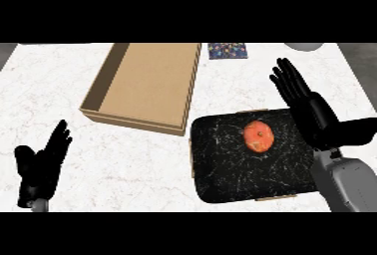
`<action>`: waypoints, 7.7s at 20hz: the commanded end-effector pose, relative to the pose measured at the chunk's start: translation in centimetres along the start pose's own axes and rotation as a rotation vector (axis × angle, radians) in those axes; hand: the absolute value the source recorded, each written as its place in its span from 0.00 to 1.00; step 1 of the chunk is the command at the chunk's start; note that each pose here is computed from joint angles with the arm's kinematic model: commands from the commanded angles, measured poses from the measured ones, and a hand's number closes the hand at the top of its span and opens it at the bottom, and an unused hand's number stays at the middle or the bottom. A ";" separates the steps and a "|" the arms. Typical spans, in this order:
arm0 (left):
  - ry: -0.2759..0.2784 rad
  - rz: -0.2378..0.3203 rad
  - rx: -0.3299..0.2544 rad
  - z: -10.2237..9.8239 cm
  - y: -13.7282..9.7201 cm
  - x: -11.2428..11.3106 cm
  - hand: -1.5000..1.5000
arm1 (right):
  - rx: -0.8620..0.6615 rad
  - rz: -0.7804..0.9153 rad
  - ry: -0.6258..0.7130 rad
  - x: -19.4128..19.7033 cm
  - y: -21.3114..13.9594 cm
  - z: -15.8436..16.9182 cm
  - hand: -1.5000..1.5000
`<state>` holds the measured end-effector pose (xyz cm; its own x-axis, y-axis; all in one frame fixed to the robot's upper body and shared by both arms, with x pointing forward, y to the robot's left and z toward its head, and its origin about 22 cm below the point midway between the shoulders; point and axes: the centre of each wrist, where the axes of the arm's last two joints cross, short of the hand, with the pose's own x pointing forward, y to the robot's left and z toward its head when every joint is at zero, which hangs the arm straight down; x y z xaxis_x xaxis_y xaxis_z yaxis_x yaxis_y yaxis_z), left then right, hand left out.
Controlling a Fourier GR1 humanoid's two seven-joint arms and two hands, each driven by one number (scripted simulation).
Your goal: Pick the squash from the tray and place it in the cardboard box
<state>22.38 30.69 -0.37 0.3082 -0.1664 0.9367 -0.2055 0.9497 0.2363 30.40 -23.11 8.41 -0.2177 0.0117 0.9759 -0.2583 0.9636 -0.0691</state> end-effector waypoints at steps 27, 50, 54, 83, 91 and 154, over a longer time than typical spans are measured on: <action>-0.390 -0.097 -0.478 -0.1 -8.3 7.5 0.50 | -0.466 1.086 0.696 -3.9 5.7 7.6 0.00; -0.392 -0.090 -0.501 -1.4 -9.4 7.7 0.50 | -0.508 0.998 1.004 0.8 12.5 1.8 0.00; -0.416 -0.091 -0.511 -0.7 -9.3 8.1 0.50 | -0.517 0.995 0.989 -0.8 12.5 0.9 0.00; -0.404 -0.084 -0.513 -2.6 -9.8 7.0 0.50 | -0.414 1.037 1.099 -7.2 9.8 1.8 0.00; -0.394 -0.080 -0.500 -0.2 -10.5 6.5 0.50 | -0.431 1.050 1.121 -7.2 8.4 1.3 0.00; -0.449 -0.099 -0.533 -2.1 -10.8 8.5 0.50 | 0.812 0.604 -0.683 14.9 2.1 -21.5 1.00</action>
<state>29.12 19.28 4.49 -0.1205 -0.2433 0.9624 0.3286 0.9051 0.2699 46.19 -15.88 27.09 -0.9168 0.1076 0.3846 -0.3068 0.4269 -0.8507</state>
